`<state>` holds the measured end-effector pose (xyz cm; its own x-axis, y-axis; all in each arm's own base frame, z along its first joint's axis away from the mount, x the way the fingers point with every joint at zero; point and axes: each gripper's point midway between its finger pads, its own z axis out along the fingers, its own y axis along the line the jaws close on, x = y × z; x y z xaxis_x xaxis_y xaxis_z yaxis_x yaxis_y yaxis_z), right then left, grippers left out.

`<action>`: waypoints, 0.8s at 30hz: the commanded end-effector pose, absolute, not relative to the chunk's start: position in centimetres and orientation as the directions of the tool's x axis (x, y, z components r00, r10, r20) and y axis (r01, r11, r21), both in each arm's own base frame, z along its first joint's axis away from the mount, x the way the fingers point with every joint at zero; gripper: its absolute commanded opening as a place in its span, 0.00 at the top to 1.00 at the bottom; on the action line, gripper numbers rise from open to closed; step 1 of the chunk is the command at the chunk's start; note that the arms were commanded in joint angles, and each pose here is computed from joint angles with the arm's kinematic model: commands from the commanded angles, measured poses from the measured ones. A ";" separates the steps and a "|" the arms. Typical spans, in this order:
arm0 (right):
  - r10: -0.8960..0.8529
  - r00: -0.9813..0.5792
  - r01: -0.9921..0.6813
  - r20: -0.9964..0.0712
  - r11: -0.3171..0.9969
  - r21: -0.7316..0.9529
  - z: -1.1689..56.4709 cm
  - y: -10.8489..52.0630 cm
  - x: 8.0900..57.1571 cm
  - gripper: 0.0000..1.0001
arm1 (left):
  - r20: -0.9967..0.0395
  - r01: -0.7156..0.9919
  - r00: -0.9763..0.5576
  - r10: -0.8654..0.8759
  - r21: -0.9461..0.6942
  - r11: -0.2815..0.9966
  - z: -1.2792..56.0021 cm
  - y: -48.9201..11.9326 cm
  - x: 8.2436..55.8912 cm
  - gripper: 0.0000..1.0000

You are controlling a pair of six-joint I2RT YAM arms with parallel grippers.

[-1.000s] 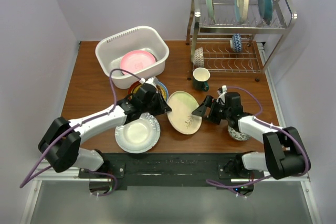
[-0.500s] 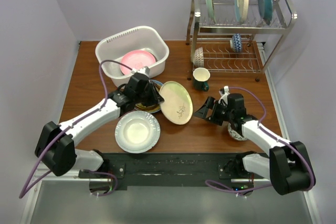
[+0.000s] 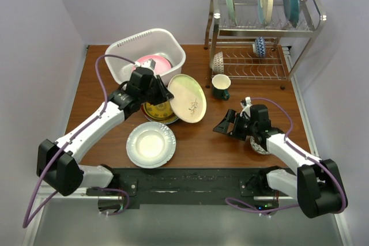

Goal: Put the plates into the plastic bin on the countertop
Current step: Pick up the plate at the center of the board, then place the plate in the plastic bin.

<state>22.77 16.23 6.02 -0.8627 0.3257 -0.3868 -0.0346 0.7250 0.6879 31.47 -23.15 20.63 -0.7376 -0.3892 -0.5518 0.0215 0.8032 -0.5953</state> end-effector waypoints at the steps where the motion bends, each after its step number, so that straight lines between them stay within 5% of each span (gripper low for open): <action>1: 0.295 -0.870 -0.068 -0.396 0.722 0.689 6.0 16.4 22.0 0.01 | -0.645 0.174 -0.615 -0.454 -0.673 0.719 29.7 -23.8 33.3 1.00; 24: 0.274 -0.889 -0.040 -0.368 0.752 0.658 3.8 15.7 20.9 0.01 | -0.684 0.207 -0.588 -0.433 -0.644 0.736 35.2 -21.4 37.8 1.00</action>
